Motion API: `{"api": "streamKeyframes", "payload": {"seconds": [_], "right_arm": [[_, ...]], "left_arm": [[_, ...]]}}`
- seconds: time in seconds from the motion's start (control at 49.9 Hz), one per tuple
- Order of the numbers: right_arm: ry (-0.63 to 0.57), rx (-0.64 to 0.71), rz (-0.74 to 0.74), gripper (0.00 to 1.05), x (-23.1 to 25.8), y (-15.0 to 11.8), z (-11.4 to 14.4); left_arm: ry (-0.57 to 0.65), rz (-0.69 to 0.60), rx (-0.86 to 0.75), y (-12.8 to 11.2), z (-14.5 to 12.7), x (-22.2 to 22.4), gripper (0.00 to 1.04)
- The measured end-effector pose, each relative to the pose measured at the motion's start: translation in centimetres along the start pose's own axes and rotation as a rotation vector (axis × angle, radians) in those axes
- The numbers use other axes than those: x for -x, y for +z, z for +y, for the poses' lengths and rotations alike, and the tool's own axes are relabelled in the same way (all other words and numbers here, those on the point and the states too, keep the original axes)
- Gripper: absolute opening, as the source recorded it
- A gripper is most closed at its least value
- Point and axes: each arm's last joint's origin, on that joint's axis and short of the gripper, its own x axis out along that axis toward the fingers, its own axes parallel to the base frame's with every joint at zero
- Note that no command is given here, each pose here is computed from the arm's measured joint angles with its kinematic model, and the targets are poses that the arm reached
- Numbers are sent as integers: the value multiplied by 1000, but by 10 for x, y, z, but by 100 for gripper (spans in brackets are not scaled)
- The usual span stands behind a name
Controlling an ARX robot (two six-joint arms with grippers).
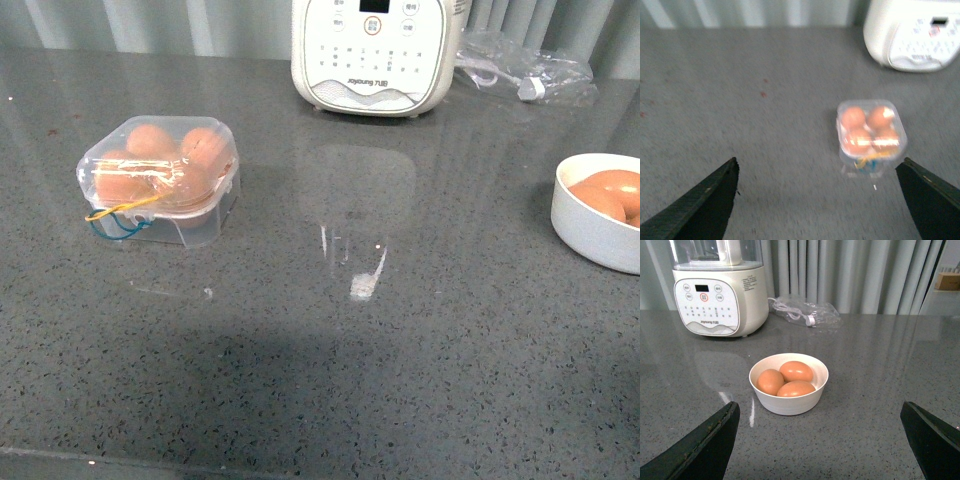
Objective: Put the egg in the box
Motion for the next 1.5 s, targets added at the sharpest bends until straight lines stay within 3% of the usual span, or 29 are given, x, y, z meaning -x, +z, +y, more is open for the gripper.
{"api": "streamKeyframes", "payload": {"seconds": [0.14,0.481,0.762,1.504], "right_arm": [[0,0,0,97,0,0,0],[0,0,0,97,0,0,0],[0,0,0,97,0,0,0],[0,0,0,97,0,0,0]], "left_arm": [[57,-214,42,-27,-6,1,68],[50,-214,70,-82,-22,4,4],[52,-221,76,-109,-25,9,4],[51,-204,77,-137,-27,19,4]]}}
